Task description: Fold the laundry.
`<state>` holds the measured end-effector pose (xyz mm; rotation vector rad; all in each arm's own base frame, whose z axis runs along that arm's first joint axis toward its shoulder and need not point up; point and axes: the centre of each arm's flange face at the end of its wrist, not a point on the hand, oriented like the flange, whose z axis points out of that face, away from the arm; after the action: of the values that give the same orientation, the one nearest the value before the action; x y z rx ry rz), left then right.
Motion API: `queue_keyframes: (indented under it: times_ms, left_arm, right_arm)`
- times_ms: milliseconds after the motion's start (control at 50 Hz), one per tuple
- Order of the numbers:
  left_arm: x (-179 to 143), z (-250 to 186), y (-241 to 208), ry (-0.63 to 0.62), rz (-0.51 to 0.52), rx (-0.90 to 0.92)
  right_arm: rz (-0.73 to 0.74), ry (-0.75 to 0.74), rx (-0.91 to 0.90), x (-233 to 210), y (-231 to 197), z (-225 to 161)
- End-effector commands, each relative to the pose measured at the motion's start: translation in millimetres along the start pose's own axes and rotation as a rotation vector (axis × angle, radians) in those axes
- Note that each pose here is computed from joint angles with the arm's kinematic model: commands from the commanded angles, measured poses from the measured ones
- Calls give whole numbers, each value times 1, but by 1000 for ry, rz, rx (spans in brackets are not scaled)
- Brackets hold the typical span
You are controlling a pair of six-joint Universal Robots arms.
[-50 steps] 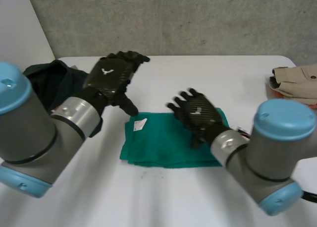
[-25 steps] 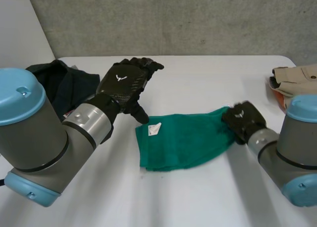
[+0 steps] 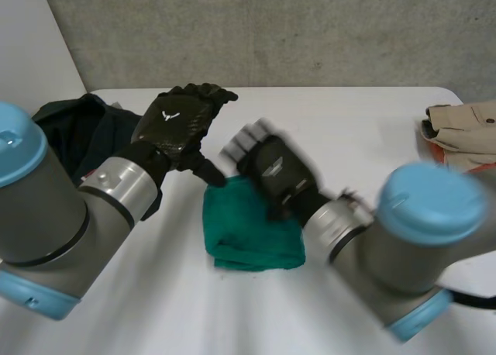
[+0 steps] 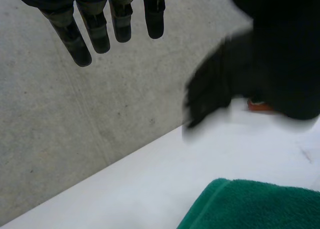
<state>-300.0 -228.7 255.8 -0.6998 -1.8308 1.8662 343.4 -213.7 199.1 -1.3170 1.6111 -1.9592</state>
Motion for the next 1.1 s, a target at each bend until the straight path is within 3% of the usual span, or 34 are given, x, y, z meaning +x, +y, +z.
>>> queue_keyframes:
  times_ms: [20, 80, 200, 280, 520, 700, 860, 1100]
  left_arm:
    - [14, 20, 8, 34, -54, -17]
    - [28, 24, 29, 43, -87, -100]
    - [23, 14, 88, -144, -50, -369]
    - [18, 8, 101, -221, -20, -419]
    - [19, 4, 117, -203, 94, -482]
    - [19, 9, 97, -189, 118, -421]
    - [27, 10, 41, -29, 76, -250]
    - [16, 13, 16, 113, 36, -168]
  right_arm:
    - [428, 120, -141, 63, 10, -10]
    - [484, 81, -254, 56, 28, -3]
    - [486, 32, -379, 47, 55, 12]
    - [491, 14, -408, 42, 68, 18]
    - [405, -4, -493, 26, 91, 24]
    - [228, 94, -435, 42, 57, 18]
    - [192, 142, -318, 41, 33, 0]
    - [196, -2, -255, -36, 46, -30]
